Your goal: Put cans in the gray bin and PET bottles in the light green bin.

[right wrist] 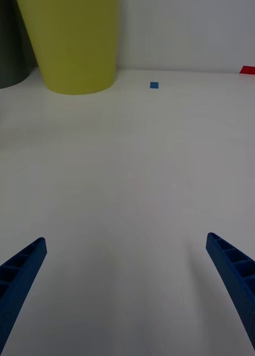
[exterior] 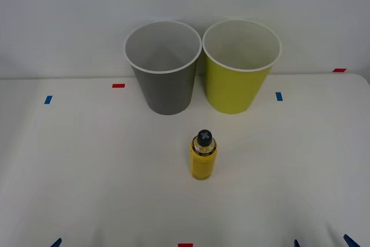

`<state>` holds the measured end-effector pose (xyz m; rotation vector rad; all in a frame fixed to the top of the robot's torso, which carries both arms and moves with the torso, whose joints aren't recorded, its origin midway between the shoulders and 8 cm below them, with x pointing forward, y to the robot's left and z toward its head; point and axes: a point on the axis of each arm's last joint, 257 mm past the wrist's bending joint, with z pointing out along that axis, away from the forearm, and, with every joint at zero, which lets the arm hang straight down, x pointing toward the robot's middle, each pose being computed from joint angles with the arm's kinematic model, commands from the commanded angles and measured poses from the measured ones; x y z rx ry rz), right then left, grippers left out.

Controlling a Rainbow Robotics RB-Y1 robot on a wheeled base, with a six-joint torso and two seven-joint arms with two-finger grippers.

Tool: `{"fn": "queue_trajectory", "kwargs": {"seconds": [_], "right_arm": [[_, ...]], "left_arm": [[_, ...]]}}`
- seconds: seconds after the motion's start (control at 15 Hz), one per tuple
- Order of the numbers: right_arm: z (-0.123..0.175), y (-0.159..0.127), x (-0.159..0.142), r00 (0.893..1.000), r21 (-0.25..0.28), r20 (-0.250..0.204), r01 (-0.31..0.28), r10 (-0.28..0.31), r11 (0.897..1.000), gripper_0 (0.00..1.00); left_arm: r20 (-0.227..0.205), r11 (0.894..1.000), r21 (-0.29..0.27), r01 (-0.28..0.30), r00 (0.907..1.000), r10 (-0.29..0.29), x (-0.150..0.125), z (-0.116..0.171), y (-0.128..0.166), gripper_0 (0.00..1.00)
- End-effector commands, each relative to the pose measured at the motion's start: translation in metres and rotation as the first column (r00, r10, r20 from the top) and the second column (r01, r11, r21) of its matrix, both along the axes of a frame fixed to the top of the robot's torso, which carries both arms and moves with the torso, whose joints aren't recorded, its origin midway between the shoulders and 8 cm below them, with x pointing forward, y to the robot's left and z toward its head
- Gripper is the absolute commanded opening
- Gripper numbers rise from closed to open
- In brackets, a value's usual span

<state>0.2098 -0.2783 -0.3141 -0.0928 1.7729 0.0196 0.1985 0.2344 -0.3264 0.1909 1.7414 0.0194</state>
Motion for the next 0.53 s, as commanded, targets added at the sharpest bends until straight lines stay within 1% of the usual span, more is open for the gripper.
{"fn": "queue_trajectory", "kwargs": {"seconds": [0.07, 0.13, 0.2, 0.27, 0.33, 0.4, 0.53], "right_arm": [[0.000, 0.000, 0.000, 1.000, 0.000, 0.000, 0.000, 0.000, 1.000, 1.00], [0.000, 0.000, 0.000, 1.000, 0.000, 0.000, 0.000, 0.000, 1.000, 1.00], [0.000, 0.000, 0.000, 1.000, 0.000, 0.000, 0.000, 0.000, 1.000, 1.00], [0.000, 0.000, 0.000, 1.000, 0.000, 0.000, 0.000, 0.000, 1.000, 1.00], [0.000, 0.000, 0.000, 1.000, 0.000, 0.000, 0.000, 0.000, 1.000, 1.00], [0.000, 0.000, 0.000, 1.000, 0.000, 0.000, 0.000, 0.000, 1.000, 1.00], [0.000, 0.000, 0.000, 1.000, 0.000, 0.000, 0.000, 0.000, 1.000, 1.00]], "left_arm": [[0.000, 1.000, 0.000, 0.000, 1.0000, 0.000, 0.000, 0.000, 0.000, 1.00], [0.000, 1.000, 0.000, 0.000, 1.0000, 0.000, 0.000, 0.000, 0.000, 1.00], [-0.021, 1.000, -0.014, -0.008, 0.9997, 0.007, -0.002, -0.015, 0.000, 1.00], [0.033, 0.999, -0.030, -0.009, 0.9994, 0.010, 0.002, -0.002, 0.001, 1.00], [0.062, 0.999, -0.050, -0.018, 0.9979, 0.021, 0.005, 0.006, 0.002, 1.00], [0.080, 0.997, -0.067, -0.031, 0.9961, 0.036, 0.007, 0.012, 0.007, 1.00], [0.118, 0.996, -0.092, -0.014, 0.9927, 0.025, 0.017, 0.024, 0.005, 1.00]]}}
